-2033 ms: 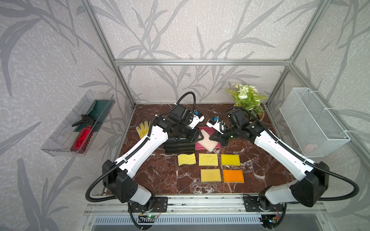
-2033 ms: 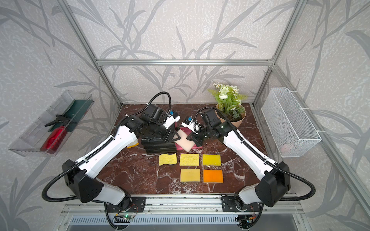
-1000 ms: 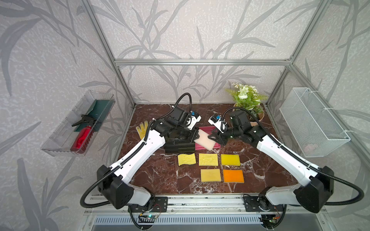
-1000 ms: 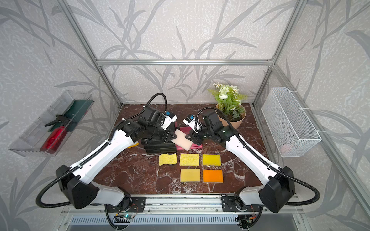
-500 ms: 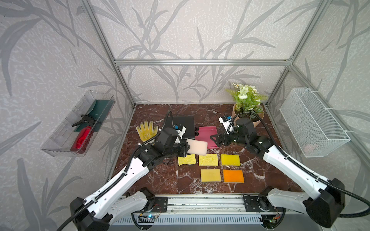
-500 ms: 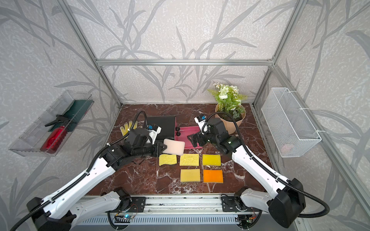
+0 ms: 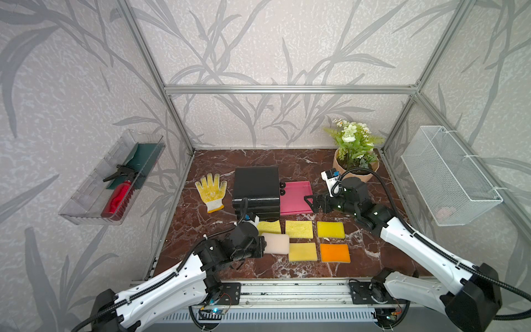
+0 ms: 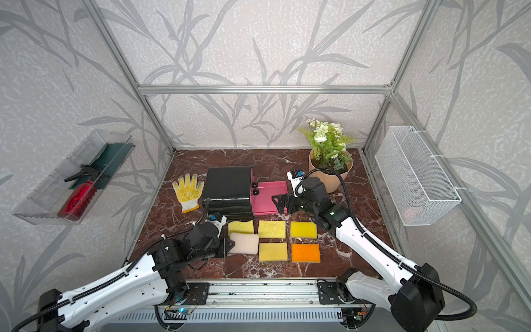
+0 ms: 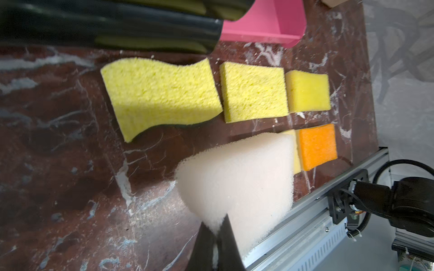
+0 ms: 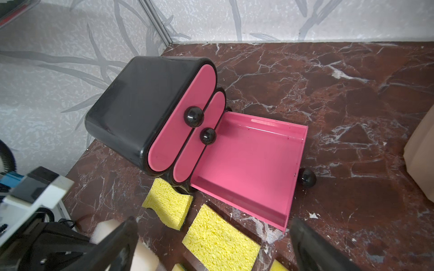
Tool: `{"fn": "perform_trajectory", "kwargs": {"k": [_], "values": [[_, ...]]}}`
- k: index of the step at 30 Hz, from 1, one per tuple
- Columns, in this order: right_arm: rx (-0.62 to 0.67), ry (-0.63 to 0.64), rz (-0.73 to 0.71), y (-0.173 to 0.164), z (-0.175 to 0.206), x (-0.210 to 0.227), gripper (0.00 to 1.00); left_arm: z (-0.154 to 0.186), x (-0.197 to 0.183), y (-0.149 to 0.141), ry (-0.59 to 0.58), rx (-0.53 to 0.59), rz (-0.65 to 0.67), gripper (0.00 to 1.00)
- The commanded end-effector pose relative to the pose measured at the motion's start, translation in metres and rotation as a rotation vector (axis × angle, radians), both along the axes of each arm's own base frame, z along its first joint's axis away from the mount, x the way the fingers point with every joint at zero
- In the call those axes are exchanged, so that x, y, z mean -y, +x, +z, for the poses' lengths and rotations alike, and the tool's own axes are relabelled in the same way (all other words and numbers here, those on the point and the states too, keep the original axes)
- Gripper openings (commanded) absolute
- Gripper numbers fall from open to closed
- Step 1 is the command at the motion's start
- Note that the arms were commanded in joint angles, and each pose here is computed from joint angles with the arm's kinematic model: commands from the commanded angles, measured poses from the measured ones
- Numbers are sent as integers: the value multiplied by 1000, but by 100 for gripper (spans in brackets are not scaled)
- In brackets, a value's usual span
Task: Take the sponge out of the drawer
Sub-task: Pick up the sponge from the drawer.
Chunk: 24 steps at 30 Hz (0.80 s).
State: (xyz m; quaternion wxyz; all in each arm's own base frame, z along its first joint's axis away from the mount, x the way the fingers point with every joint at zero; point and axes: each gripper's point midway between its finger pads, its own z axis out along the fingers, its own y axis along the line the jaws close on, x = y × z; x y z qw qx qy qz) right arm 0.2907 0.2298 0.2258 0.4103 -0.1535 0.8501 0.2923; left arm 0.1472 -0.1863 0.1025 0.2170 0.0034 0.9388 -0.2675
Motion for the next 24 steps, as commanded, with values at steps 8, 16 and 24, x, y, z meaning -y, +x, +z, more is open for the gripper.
{"fn": "perform_trajectory", "kwargs": {"k": [8,16,24], "values": [[0,20,-30,4,0,0,99,-24,-7,-6,-32,-41,109,0],[-10,8,-26,7,-4,-2,99,-43,-17,-8,52,-80,134,0],[-20,-5,-30,9,-10,-2,99,-53,-30,-13,95,-97,154,0]]}}
